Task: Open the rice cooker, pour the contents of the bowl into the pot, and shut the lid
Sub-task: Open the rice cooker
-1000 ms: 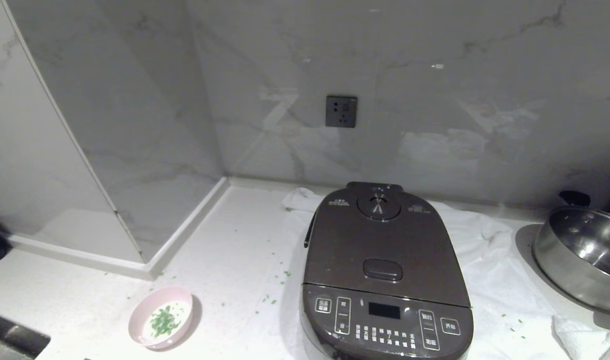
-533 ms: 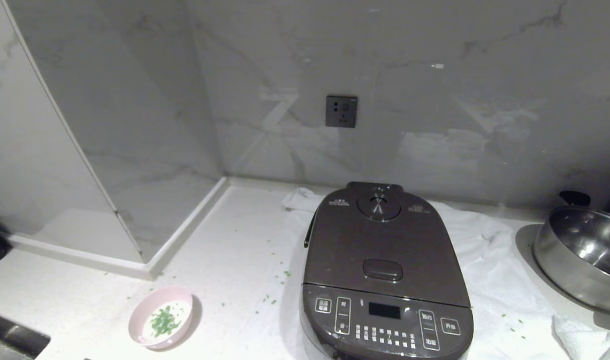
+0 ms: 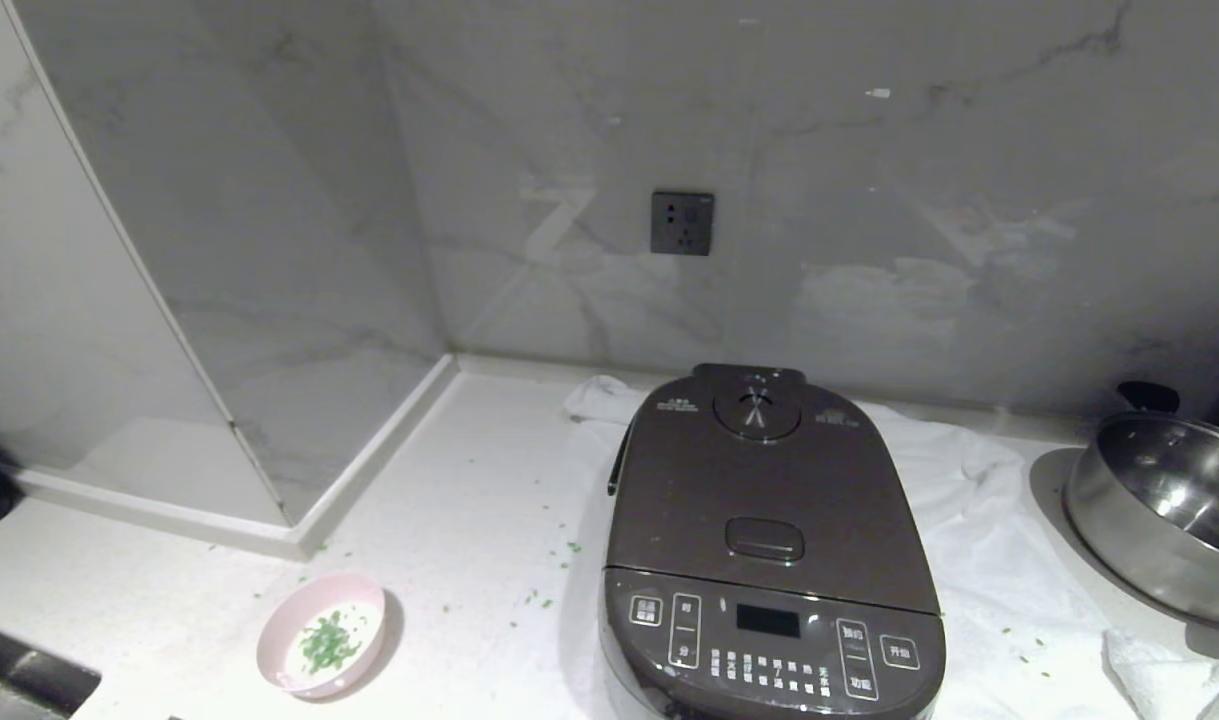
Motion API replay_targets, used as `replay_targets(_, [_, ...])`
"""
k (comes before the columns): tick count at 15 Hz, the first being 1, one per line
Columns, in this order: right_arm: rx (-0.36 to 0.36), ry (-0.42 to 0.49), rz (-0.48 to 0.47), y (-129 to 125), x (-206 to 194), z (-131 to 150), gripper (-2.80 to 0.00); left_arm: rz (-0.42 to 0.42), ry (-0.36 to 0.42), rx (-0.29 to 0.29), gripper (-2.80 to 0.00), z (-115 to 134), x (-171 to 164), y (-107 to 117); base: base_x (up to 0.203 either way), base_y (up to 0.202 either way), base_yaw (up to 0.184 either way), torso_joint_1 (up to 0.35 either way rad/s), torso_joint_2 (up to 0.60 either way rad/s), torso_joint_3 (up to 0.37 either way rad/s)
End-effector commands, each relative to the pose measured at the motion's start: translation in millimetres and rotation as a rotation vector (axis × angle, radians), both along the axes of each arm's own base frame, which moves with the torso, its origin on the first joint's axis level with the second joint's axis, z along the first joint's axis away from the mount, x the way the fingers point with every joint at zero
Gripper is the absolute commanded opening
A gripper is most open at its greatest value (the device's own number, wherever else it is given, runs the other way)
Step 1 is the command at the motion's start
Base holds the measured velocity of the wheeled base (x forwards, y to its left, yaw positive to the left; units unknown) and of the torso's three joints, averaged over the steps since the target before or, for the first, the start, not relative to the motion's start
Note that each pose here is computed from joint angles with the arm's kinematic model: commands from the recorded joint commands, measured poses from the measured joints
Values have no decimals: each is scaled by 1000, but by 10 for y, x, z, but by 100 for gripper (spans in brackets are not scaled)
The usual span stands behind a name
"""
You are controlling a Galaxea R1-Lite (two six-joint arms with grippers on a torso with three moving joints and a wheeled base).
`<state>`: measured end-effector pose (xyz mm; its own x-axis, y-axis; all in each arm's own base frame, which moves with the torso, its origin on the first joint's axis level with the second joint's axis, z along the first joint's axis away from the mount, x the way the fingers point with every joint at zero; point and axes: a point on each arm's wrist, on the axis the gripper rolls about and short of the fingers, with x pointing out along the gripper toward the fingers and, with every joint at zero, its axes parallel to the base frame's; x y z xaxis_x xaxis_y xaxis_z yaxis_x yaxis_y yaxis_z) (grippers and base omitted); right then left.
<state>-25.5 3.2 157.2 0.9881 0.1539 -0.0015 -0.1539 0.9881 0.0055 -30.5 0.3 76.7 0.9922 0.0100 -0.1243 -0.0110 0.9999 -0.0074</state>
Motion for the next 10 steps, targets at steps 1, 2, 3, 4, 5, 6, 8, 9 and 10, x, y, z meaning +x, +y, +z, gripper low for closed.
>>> replay_targets(1, [3, 101, 64, 15, 266, 300, -280, 1, 0, 0, -280, -2, -2, 0, 0, 0, 0, 0, 0, 0])
replay_targets(2, [8, 129, 98, 24, 378, 424, -280, 1, 0, 0, -280, -2, -2, 0, 0, 0, 0, 0, 0, 0])
replay_targets(3, [15, 161, 131, 32, 510, 535, -280, 1, 0, 0, -280, -2, -2, 0, 0, 0, 0, 0, 0, 0])
replay_targets(4, [22, 197, 157, 39, 646, 617, -280, 1, 0, 0, -280, -2, -2, 0, 0, 0, 0, 0, 0, 0])
replay_targets(5, [30, 237, 180, 48, 802, 687, -280, 1, 0, 0, -280, -2, -2, 0, 0, 0, 0, 0, 0, 0])
replay_targets(6, [44, 276, 211, 67, 961, 752, -280, 1, 0, 0, -280, -2, -2, 0, 0, 0, 0, 0, 0, 0])
replay_targets(8, [77, 338, 323, 185, 1198, 852, -280, -1, 0, 0, -280, -2, -2, 0, 0, 0, 0, 0, 0, 0])
replay_targets(9, [93, 369, 382, 270, 1292, 886, -280, -1, 0, 0, -280, -2, -2, 0, 0, 0, 0, 0, 0, 0])
replay_targets(10, [108, 398, 424, 349, 1367, 910, -280, -1, 0, 0, -280, -2, -2, 0, 0, 0, 0, 0, 0, 0])
